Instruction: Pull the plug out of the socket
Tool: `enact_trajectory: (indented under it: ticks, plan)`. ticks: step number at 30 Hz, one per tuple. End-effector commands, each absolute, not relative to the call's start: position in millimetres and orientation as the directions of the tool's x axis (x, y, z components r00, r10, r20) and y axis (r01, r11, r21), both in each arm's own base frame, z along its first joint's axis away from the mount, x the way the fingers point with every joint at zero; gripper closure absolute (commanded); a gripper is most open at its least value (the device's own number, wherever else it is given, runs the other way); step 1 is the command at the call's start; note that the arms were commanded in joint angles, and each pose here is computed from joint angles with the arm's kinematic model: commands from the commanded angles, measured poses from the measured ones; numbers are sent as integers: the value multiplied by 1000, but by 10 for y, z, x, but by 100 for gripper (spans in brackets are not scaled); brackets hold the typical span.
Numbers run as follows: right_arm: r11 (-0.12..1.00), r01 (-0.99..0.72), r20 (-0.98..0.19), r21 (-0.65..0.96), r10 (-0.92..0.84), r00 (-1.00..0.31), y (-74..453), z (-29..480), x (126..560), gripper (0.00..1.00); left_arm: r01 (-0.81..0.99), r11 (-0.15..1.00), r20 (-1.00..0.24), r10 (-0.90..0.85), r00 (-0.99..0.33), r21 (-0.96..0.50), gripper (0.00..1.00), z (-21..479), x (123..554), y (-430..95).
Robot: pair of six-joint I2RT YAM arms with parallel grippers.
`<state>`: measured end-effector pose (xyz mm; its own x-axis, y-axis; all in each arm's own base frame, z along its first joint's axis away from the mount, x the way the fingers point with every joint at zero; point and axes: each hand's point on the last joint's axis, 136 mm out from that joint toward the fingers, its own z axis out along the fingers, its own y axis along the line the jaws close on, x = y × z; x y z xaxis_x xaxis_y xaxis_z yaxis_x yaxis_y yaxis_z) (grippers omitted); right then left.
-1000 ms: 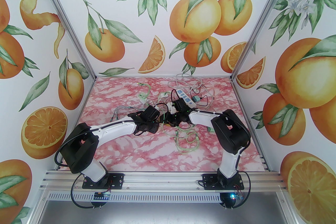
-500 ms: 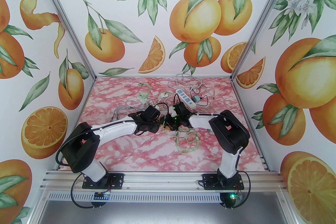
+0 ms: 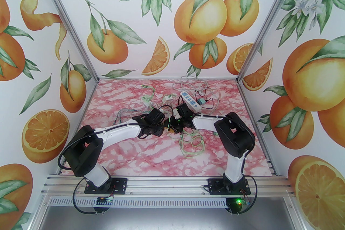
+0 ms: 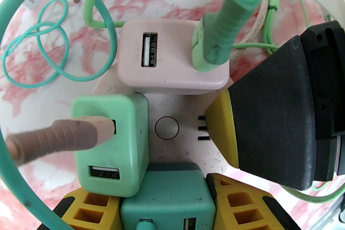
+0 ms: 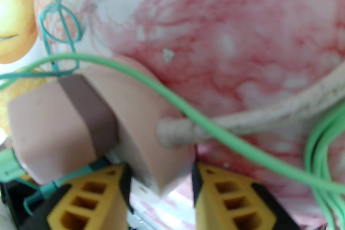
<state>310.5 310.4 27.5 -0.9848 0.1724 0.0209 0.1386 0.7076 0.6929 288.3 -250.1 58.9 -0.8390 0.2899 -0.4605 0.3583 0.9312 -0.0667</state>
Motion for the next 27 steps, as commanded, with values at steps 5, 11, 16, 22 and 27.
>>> enact_trajectory:
  ticks: [5,11,16,22,27]
  plan:
    - [893,204,81,402,187,-979,2593,-381,2770,64,358,900,-430,229,-873,-249,69,773,2862,-2795]
    - [910,203,87,361,184,-979,2509,-439,2722,67,318,884,-437,151,-887,-341,71,924,2934,-2802]
    - [912,202,91,357,182,-979,2510,-456,2715,67,377,899,-451,249,-857,-221,71,892,2898,-2805]
    - [916,200,93,348,179,-979,2516,-474,2725,68,427,904,-442,373,-816,-24,75,773,2799,-2799]
    - [926,189,89,328,169,-982,2489,-484,2714,68,415,910,-449,372,-813,1,76,790,2796,-2786]
